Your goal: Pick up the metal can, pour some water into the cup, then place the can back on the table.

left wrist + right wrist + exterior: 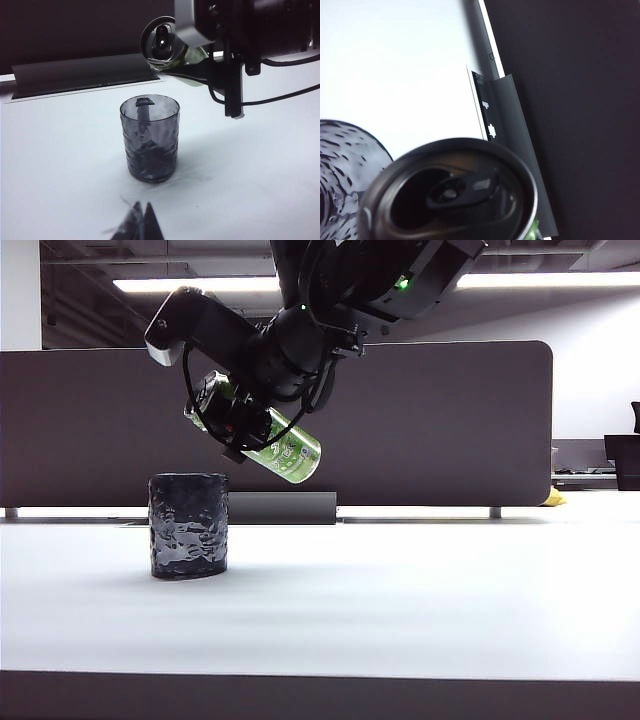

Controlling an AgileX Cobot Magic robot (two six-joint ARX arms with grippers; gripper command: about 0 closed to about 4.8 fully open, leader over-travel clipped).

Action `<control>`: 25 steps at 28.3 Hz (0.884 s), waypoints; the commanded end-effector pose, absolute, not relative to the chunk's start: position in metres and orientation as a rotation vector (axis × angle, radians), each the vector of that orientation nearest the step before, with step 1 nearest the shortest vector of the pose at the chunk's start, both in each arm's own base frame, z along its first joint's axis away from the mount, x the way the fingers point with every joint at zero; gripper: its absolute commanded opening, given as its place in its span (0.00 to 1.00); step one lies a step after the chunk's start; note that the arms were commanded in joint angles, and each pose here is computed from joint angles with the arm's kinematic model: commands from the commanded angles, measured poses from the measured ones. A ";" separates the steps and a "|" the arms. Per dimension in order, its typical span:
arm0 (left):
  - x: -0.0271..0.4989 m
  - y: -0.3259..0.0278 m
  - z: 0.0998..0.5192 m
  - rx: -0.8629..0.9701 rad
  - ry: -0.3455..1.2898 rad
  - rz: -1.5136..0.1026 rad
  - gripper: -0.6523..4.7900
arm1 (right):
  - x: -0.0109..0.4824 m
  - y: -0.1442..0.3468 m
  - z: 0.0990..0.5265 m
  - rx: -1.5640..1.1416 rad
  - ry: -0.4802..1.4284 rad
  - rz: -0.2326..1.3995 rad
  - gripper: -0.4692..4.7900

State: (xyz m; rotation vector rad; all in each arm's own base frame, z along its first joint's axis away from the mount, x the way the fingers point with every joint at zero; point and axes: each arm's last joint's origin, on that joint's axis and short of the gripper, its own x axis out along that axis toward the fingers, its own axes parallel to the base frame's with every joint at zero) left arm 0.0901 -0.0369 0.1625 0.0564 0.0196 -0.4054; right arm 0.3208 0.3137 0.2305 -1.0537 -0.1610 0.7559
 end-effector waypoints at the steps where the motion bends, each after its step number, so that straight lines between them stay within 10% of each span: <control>1: 0.090 -0.037 0.164 0.054 0.006 -0.405 0.11 | 0.321 0.315 0.241 -1.052 -0.222 0.727 0.54; 25: 0.090 -0.037 0.164 0.054 0.006 -0.405 0.11 | 0.320 0.318 0.237 -1.150 -0.260 0.755 0.54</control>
